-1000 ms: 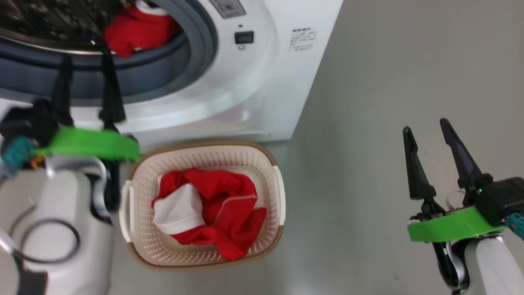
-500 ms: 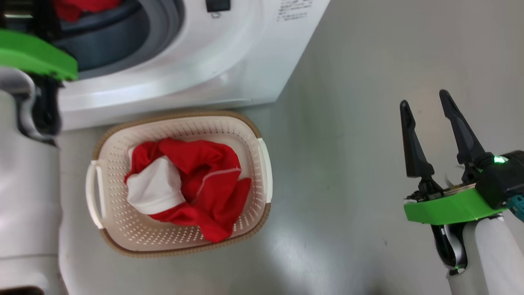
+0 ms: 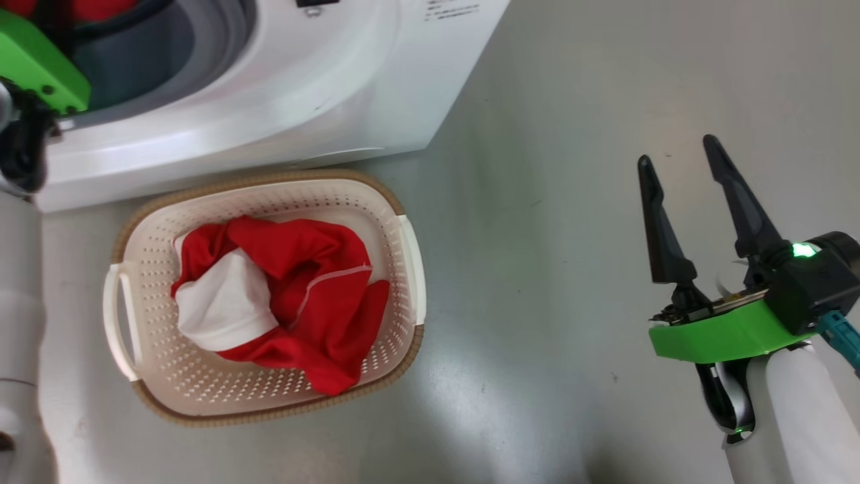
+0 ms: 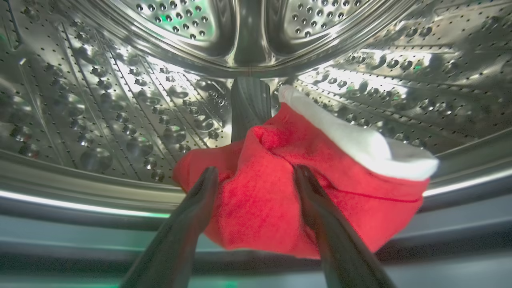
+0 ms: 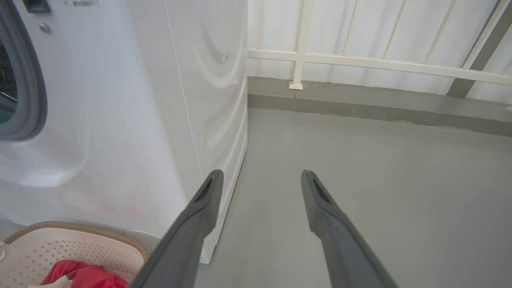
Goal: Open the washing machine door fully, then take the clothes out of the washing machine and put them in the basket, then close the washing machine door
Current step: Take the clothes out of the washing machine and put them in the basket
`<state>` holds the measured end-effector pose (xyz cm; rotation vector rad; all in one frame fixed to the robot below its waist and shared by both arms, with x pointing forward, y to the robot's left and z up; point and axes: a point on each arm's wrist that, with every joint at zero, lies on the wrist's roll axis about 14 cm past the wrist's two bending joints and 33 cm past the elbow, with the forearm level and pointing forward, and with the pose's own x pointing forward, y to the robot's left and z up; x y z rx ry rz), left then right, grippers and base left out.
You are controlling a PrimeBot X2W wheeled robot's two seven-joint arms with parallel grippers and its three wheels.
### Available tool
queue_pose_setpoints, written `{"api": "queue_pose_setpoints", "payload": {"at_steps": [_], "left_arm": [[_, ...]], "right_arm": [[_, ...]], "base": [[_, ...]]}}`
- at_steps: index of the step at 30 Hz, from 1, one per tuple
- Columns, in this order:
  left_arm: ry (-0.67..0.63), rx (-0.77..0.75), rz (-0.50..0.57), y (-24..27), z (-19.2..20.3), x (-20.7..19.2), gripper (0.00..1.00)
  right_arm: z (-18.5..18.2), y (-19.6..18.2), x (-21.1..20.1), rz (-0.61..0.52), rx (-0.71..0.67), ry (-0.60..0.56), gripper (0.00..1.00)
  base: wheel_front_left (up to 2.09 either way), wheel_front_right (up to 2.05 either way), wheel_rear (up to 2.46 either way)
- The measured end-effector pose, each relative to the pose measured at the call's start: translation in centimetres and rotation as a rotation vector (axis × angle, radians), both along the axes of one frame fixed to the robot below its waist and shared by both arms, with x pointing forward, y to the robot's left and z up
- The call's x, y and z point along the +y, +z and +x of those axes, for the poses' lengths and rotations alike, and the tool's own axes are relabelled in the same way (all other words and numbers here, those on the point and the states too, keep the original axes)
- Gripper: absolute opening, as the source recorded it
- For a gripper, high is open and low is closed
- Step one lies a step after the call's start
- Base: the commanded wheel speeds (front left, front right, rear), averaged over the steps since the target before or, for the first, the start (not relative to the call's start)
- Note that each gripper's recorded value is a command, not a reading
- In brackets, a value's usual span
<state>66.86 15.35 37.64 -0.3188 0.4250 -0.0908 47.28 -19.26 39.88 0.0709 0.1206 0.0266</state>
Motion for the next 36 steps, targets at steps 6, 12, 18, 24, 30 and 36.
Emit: {"api": "queue_pose_setpoints", "payload": {"at_steps": [6,12,18,24,30,36], "left_arm": [[-0.008,0.123,0.035,-2.0,-0.3,0.3,1.00],[-0.036,0.191,0.056,-3.0,-0.3,-0.3,1.00],[-0.054,0.203,0.084,-3.0,-0.3,-0.6,0.00],[-0.063,0.146,0.094,-1.5,-0.1,-0.7,0.00],[-0.094,0.040,0.107,0.8,-0.5,-1.4,0.00],[-0.103,-0.103,0.158,2.8,-1.9,-0.9,0.00]], "right_arm": [[-0.1,0.4,-0.4,0.013,-0.003,-0.012,1.00],[-0.4,0.8,-1.1,0.020,-0.009,-0.030,1.00],[-0.5,1.1,-1.3,0.022,-0.014,-0.039,1.00],[-0.4,1.6,-1.0,0.028,-0.026,-0.032,1.00],[-0.3,2.4,-0.5,0.038,-0.047,-0.020,1.00],[-0.3,3.5,0.1,0.049,-0.072,-0.005,1.00]], "base": [[0.00,0.00,0.00],[0.00,0.00,0.00],[0.00,0.00,0.00],[0.00,0.00,0.00],[0.00,0.00,0.00],[0.00,0.00,0.00]]}}
